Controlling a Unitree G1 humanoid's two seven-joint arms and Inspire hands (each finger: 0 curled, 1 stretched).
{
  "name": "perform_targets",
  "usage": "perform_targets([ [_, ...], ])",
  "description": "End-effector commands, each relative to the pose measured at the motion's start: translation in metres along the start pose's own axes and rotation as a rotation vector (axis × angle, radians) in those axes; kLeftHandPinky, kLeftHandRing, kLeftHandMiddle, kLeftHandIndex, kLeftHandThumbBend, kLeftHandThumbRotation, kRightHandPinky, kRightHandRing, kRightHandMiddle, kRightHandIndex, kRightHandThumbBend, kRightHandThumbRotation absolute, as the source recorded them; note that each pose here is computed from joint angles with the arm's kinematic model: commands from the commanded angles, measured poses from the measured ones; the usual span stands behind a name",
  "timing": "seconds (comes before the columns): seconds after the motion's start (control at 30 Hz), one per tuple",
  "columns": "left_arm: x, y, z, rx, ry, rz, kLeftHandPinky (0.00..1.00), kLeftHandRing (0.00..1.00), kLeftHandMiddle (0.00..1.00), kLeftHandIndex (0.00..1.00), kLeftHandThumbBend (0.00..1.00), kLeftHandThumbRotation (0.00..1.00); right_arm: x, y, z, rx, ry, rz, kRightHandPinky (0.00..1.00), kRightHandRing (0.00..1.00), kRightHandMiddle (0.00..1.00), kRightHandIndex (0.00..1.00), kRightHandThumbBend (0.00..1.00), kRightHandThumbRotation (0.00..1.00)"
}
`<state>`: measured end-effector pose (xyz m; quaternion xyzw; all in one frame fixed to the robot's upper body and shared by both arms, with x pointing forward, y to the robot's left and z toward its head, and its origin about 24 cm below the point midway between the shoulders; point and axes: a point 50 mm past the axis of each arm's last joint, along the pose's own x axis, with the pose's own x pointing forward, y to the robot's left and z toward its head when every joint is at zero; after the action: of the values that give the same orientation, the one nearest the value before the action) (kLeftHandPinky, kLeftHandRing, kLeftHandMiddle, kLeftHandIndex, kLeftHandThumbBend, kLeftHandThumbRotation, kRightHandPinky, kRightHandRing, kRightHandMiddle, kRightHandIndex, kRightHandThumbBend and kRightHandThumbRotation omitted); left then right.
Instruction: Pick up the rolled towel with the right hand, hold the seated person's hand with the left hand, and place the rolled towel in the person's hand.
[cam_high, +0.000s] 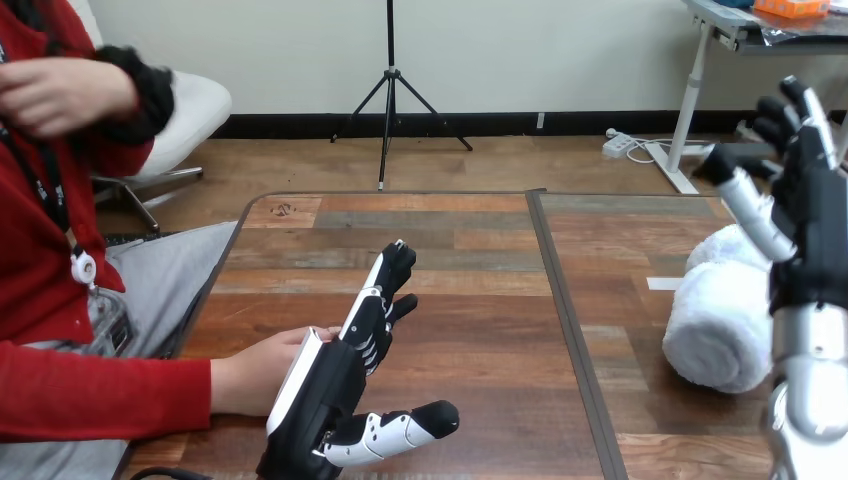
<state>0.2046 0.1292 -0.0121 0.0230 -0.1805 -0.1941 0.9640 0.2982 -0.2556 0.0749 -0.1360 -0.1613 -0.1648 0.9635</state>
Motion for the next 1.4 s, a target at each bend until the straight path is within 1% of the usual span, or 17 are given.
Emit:
perform_targets([
  [0.0, 0.017, 0.003, 0.009, 0.008, -0.076, 0.004, 0.94, 1.0, 1.0, 1.0, 1.0, 0.56, 0.039, -0.007, 0.041, -0.058, -0.121, -0.048, 0.74, 0.89, 0.9, 0.96, 1.0, 0.66],
  [0.1, 0.017, 0.003, 0.009, 0.011, -0.078, 0.004, 0.94, 1.0, 1.0, 1.0, 1.0, 0.57, 0.046, -0.01, 0.042, -0.096, -0.08, -0.058, 0.73, 0.89, 0.9, 0.96, 1.0, 0.66],
  [0.23, 0.017, 0.003, 0.009, 0.011, -0.078, 0.005, 0.94, 1.0, 1.0, 1.0, 1.0, 0.57, 0.053, -0.012, 0.044, -0.109, -0.024, -0.067, 0.73, 0.89, 0.9, 0.97, 1.0, 0.65],
  [0.37, 0.016, 0.003, 0.009, 0.014, -0.079, 0.005, 0.94, 1.0, 1.0, 1.0, 1.0, 0.57, 0.062, -0.016, 0.045, -0.182, 0.038, -0.065, 0.74, 0.9, 0.92, 0.99, 1.0, 0.66],
  [0.57, 0.016, 0.003, 0.009, 0.014, -0.082, 0.008, 0.94, 1.0, 1.0, 1.0, 1.0, 0.57, 0.072, -0.019, 0.045, -0.246, 0.107, -0.058, 0.75, 0.89, 0.93, 1.0, 1.0, 0.67],
  [0.63, 0.016, 0.003, 0.009, 0.011, -0.084, 0.008, 0.94, 1.0, 1.0, 1.0, 1.0, 0.57, 0.075, -0.02, 0.045, -0.265, 0.121, -0.056, 0.68, 0.84, 0.92, 1.0, 1.0, 0.67],
  [0.67, 0.016, 0.003, 0.009, 0.013, -0.084, 0.01, 0.94, 1.0, 1.0, 1.0, 1.0, 0.57, 0.077, -0.02, 0.044, -0.279, 0.14, -0.05, 0.68, 0.84, 0.92, 1.0, 1.0, 0.67],
  [0.7, 0.016, 0.003, 0.009, 0.014, -0.084, 0.011, 0.93, 1.0, 1.0, 1.0, 1.0, 0.57, 0.079, -0.021, 0.044, -0.288, 0.154, -0.046, 0.63, 0.82, 0.92, 1.0, 1.0, 0.68],
  [0.83, 0.016, 0.003, 0.009, 0.015, -0.085, 0.007, 0.93, 1.0, 1.0, 1.0, 1.0, 0.57, 0.084, -0.022, 0.043, -0.288, 0.2, -0.031, 0.57, 0.79, 0.92, 1.0, 1.0, 0.66],
  [0.87, 0.016, 0.004, 0.009, 0.015, -0.084, 0.006, 0.93, 1.0, 1.0, 1.0, 1.0, 0.57, 0.087, -0.022, 0.043, -0.307, 0.22, -0.028, 0.56, 0.79, 0.92, 1.0, 1.0, 0.66],
  [0.9, 0.016, 0.004, 0.008, 0.015, -0.083, 0.006, 0.93, 1.0, 1.0, 1.0, 1.0, 0.57, 0.088, -0.022, 0.042, -0.322, 0.233, -0.026, 0.52, 0.74, 0.87, 1.0, 1.0, 0.66],
  [1.0, 0.016, 0.004, 0.008, 0.009, -0.083, 0.006, 0.93, 1.0, 1.0, 1.0, 1.0, 0.57, 0.093, -0.023, 0.041, -0.337, 0.272, -0.017, 0.32, 0.5, 0.63, 1.0, 1.0, 0.64],
  [1.07, 0.016, 0.004, 0.008, 0.009, -0.083, 0.005, 0.93, 1.0, 1.0, 1.0, 1.0, 0.57, 0.096, -0.023, 0.039, -0.344, 0.301, -0.006, 0.25, 0.39, 0.52, 1.0, 1.0, 0.64],
  [1.13, 0.016, 0.004, 0.008, 0.011, -0.081, 0.003, 0.93, 1.0, 1.0, 1.0, 1.0, 0.57, 0.099, -0.023, 0.038, -0.353, 0.323, 0.003, 0.2, 0.32, 0.45, 1.0, 1.0, 0.63],
  [1.23, 0.016, 0.004, 0.008, 0.013, -0.081, 0.002, 0.93, 1.0, 1.0, 1.0, 1.0, 0.57, 0.104, -0.023, 0.033, -0.391, 0.379, 0.023, 0.16, 0.26, 0.39, 1.0, 1.0, 0.64],
  [1.33, 0.016, 0.005, 0.008, 0.014, -0.081, 0.002, 0.93, 1.0, 1.0, 1.0, 1.0, 0.57, 0.107, -0.024, 0.029, -0.413, 0.423, 0.044, 0.18, 0.28, 0.42, 1.0, 1.0, 0.67],
  [1.37, 0.016, 0.005, 0.008, 0.014, -0.08, 0.002, 0.93, 1.0, 1.0, 1.0, 1.0, 0.57, 0.108, -0.024, 0.028, -0.416, 0.439, 0.049, 0.2, 0.32, 0.48, 1.0, 1.0, 0.68],
])
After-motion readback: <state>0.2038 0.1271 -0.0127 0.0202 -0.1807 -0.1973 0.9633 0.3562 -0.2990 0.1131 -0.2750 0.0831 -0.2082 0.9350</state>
